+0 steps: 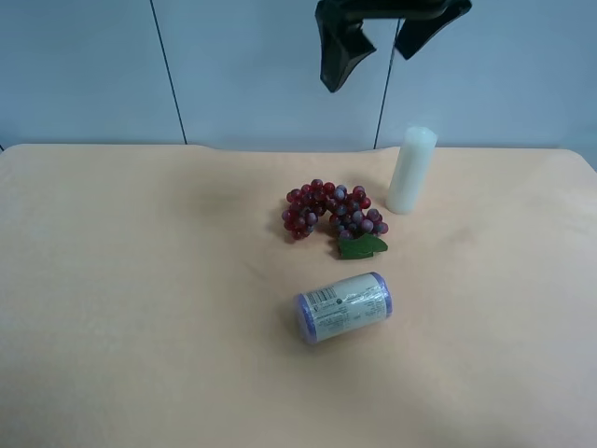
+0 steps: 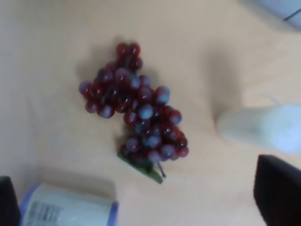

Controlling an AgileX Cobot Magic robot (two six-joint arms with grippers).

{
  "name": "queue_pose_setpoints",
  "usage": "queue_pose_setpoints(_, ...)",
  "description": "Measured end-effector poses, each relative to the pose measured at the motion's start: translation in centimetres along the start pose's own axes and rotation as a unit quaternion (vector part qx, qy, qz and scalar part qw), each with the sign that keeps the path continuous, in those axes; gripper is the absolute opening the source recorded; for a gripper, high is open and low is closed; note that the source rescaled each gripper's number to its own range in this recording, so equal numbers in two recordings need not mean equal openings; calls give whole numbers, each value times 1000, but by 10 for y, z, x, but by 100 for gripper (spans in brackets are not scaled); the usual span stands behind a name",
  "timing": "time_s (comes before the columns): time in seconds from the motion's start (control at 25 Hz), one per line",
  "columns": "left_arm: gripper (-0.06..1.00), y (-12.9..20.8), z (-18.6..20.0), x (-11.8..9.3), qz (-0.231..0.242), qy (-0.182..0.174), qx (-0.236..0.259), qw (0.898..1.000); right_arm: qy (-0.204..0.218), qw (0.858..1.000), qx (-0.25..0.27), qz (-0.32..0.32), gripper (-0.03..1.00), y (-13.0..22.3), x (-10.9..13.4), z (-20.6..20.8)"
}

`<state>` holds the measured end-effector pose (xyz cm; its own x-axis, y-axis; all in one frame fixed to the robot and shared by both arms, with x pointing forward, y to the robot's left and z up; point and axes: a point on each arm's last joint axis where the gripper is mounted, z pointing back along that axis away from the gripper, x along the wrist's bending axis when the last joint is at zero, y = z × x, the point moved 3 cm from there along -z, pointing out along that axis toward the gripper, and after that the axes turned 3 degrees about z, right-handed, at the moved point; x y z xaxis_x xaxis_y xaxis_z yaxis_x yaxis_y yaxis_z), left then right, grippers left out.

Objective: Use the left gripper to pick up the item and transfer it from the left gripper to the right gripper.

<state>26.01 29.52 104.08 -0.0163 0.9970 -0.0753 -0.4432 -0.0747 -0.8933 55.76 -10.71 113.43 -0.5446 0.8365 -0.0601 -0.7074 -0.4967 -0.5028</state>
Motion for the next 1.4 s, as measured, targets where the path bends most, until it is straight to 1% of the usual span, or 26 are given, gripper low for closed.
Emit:
queue_pose_setpoints(0.08, 100, 0, 0, 0, 0, 0, 0, 1000, 2, 1000, -9, -11, 100, 13, 0, 19)
queue_pose_setpoints(0.16, 100, 0, 0, 0, 0, 0, 0, 1000, 7, 1000, -7, -21, 100, 32, -1, 33)
queue_pose_setpoints(0.4, 100, 0, 0, 0, 0, 0, 0, 1000, 8, 999, 21, -35, 100, 116, 2, 59)
queue_pose_setpoints(0.68, 100, 0, 0, 0, 0, 0, 0, 1000, 8, 999, -3, -48, 100, 205, 5, 85)
queue_pose_setpoints(0.88, 100, 0, 0, 0, 0, 0, 0, 1000, 7, 998, -39, -47, 100, 264, 8, 92)
queue_pose_setpoints(0.96, 100, 0, 0, 0, 0, 0, 0, 1000, -3, 997, -55, -45, 100, 284, 12, 89)
queue_pose_setpoints(1.0, 100, 0, 0, 0, 0, 0, 0, 1000, -10, 996, -73, -46, 100, 293, 14, 90)
queue_pose_setpoints(1.04, 100, 0, 0, 0, 0, 0, 0, 1000, -20, 995, -92, -47, 100, 300, 17, 89)
queue_pose_setpoints(1.16, 100, 0, 0, 0, 0, 0, 0, 1000, -28, 988, -141, -49, 100, 318, 20, 85)
queue_pose_setpoints(1.4, 100, 0, 0, 0, 0, 0, 0, 1000, -23, 974, -223, -31, 100, 342, 21, 84)
